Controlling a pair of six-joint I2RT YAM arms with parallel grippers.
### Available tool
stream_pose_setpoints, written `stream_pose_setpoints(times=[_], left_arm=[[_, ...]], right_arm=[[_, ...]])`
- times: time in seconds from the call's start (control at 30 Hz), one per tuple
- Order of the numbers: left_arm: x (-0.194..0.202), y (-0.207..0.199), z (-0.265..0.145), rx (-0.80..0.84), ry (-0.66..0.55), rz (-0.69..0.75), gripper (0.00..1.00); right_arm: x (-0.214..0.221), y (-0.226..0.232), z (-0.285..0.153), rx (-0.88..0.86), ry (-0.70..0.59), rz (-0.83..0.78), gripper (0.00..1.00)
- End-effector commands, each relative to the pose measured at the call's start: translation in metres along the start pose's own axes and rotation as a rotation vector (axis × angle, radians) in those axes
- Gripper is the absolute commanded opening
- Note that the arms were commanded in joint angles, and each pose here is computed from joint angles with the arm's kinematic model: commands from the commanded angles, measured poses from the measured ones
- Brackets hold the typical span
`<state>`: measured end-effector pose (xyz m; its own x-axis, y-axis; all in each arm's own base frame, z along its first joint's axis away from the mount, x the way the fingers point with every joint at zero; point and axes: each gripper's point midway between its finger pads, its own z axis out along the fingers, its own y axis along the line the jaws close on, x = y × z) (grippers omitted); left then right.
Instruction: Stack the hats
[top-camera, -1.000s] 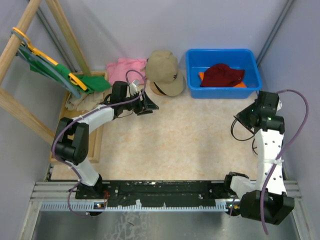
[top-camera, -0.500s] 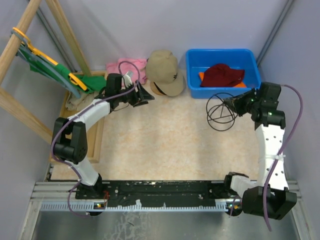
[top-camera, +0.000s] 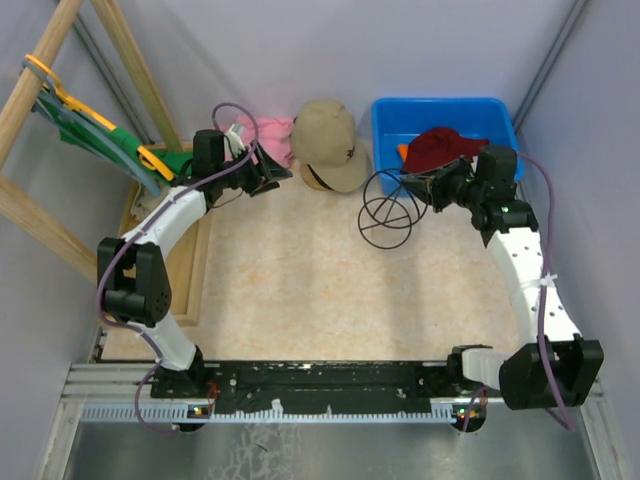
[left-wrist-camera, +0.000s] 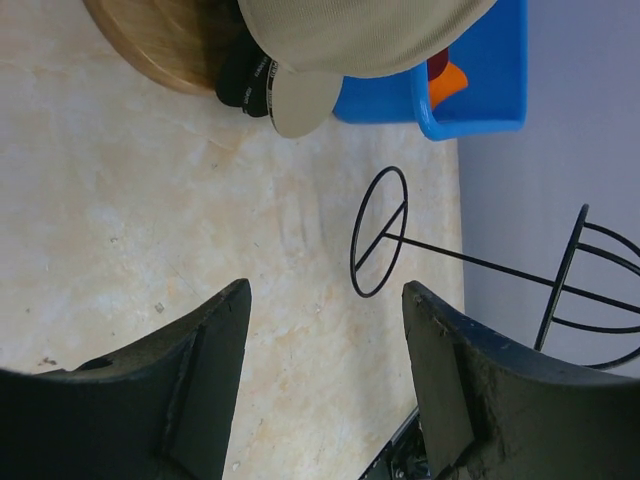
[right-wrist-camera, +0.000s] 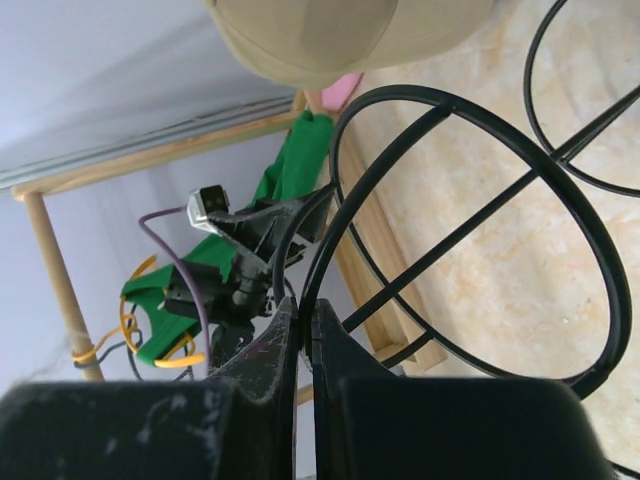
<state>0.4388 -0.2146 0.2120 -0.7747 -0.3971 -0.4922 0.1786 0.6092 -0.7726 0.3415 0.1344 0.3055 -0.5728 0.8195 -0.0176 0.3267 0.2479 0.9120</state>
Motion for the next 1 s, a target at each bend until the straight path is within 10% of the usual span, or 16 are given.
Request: stream_pose_setpoints(times=[0.0,0.8,0.97], left_arm=[[-0.019,-0.018,-0.016,0.012,-0.054,0.015,0.68],[-0.011,-0.021,-0.033,0.001,-0.078,-0.015,0.68],[-0.009,-0.020,-0.033,-0.002,-0.077,-0.017,0.68]], right_arm=[[0.024,0.046,-0.007,-0.179,0.084,-0.035,0.00],[0.089,-0.018,0.024,-0.069,0.260,-0.071,0.00],[0.088,-0.006,0.021,-0.080,0.256,-0.108,0.37]])
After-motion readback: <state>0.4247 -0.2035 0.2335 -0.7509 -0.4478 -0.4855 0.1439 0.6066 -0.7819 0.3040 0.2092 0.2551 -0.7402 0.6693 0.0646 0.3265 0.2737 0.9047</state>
